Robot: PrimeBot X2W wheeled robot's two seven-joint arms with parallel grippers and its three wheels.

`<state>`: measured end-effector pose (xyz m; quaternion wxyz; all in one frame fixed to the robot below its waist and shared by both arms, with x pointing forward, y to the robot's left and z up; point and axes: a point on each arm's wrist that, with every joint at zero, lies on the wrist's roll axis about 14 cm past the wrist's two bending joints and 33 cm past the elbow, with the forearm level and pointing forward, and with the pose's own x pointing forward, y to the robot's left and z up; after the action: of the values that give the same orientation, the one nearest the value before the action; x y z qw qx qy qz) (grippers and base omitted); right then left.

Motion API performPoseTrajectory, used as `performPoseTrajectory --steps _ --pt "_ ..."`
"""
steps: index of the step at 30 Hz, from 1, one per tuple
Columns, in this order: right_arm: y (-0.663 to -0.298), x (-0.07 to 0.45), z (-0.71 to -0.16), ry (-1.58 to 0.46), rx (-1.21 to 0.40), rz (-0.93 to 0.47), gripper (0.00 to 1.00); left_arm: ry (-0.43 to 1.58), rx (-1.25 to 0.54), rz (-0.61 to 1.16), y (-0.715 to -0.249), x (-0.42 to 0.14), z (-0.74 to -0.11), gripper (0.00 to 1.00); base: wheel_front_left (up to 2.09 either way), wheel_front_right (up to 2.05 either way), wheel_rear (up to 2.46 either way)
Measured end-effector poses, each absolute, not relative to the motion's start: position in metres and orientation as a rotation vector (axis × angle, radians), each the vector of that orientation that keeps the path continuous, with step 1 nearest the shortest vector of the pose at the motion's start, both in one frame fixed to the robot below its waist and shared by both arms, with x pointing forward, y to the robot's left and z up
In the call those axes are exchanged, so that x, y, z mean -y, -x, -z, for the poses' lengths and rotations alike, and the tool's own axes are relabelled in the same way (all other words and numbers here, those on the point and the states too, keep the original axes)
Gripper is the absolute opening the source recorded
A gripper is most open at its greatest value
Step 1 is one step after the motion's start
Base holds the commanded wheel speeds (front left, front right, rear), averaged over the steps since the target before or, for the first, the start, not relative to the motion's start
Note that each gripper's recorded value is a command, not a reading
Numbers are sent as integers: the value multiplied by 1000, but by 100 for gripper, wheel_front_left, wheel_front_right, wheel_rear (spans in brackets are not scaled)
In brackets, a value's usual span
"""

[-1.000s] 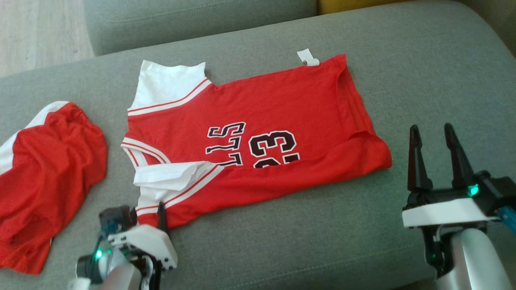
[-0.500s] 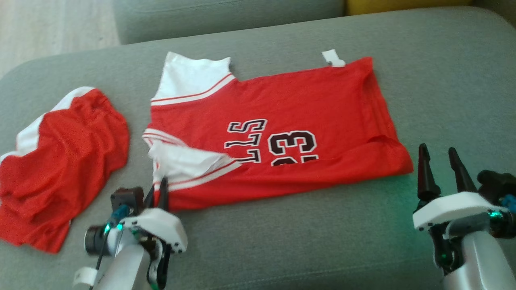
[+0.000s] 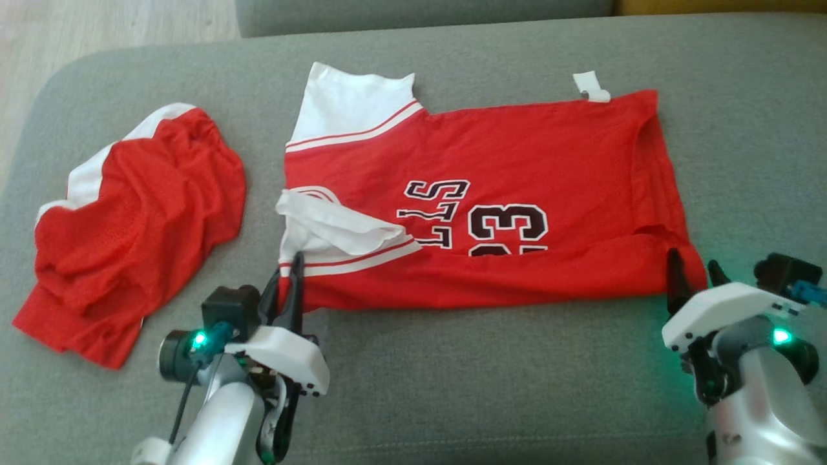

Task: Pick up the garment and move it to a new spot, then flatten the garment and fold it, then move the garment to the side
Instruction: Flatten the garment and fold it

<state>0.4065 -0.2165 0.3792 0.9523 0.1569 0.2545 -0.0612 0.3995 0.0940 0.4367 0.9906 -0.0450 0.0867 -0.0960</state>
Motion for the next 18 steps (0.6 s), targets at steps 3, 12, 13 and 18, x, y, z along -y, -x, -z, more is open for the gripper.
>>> performPoseTrajectory --steps 3,12,13,18 --pt "-409 209 -368 -321 -571 111 100 92 -177 193 -400 -94 -436 0 0 0 0" --pt "-418 200 -364 -320 -610 86 0 83 -192 188 -401 -96 -431 0 0 0 0" --pt "-417 199 -363 -319 -614 81 0 81 -198 191 -401 -96 -431 0 0 0 0" --pt "-413 202 -369 -313 -606 85 0 66 -196 204 -398 -95 -434 0 0 0 0"
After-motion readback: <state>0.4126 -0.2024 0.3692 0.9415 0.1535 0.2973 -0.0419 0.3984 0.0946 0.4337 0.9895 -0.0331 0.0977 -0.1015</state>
